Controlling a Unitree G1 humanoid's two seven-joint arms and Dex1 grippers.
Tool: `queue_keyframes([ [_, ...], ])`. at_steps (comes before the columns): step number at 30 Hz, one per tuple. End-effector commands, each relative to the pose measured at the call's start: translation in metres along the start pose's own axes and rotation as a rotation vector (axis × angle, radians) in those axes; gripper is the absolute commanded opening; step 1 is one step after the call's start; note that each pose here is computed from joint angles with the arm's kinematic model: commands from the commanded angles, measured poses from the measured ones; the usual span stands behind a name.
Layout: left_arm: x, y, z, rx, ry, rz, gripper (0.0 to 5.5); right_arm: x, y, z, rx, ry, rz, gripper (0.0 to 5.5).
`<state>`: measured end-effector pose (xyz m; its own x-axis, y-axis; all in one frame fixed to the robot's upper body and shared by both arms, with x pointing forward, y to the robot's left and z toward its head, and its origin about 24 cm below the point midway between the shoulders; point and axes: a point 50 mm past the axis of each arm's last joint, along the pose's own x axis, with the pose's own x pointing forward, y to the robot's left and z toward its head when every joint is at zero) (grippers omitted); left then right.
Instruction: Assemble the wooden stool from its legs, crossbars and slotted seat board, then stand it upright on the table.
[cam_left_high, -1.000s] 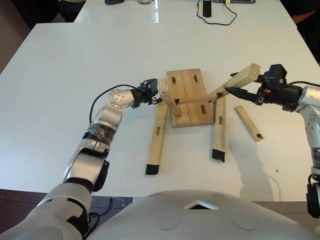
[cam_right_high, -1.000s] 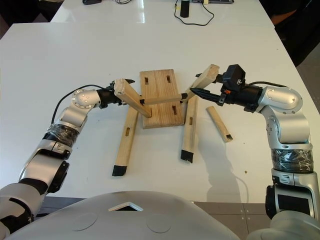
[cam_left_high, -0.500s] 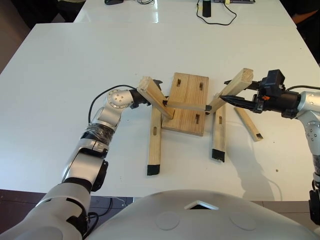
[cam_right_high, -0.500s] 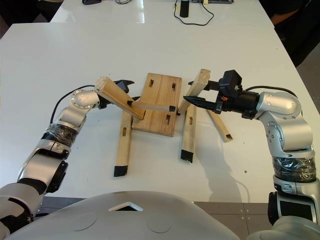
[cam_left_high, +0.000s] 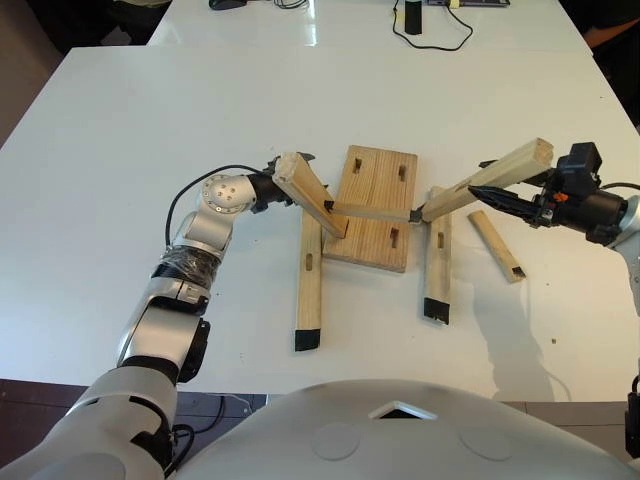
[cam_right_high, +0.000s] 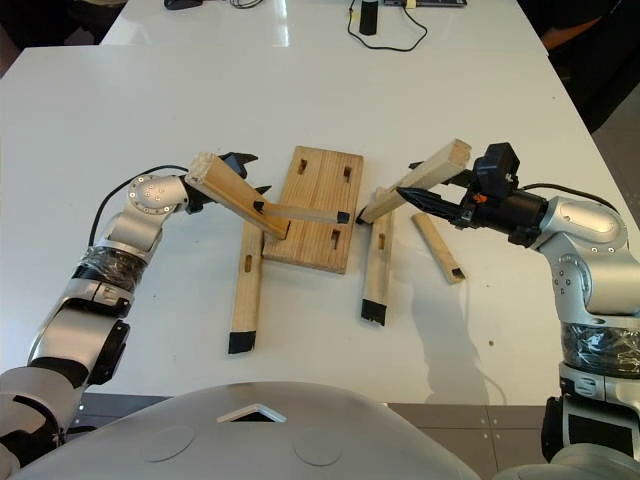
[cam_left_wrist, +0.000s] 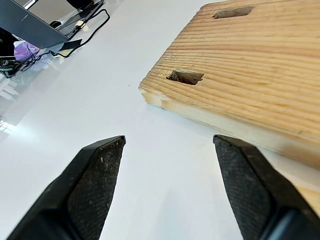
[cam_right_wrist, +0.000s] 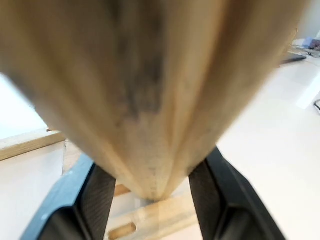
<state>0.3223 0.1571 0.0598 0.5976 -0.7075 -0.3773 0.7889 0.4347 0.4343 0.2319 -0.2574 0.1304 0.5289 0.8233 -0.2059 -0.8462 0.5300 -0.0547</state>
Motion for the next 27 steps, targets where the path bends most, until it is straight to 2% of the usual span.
queue_keyframes([
  [1,-0.009,0.005,-0.002,-0.012,0.008,0.023,3.26,-0.008,0.002,-0.019,0.039,0.123,-0.005,2.0],
  [12,-0.018,0.004,-0.003,-0.032,0.011,0.036,3.26,-0.016,0.002,-0.02,0.039,0.16,-0.003,2.0],
  [18,-0.042,0.015,-0.004,-0.102,0.001,0.11,3.26,-0.014,-0.011,0.02,-0.113,0.043,-0.103,2.0],
  [27,-0.072,0.02,-0.002,-0.134,0.022,0.036,3.26,-0.008,0.022,0.052,-0.165,-0.044,-0.016,2.0],
])
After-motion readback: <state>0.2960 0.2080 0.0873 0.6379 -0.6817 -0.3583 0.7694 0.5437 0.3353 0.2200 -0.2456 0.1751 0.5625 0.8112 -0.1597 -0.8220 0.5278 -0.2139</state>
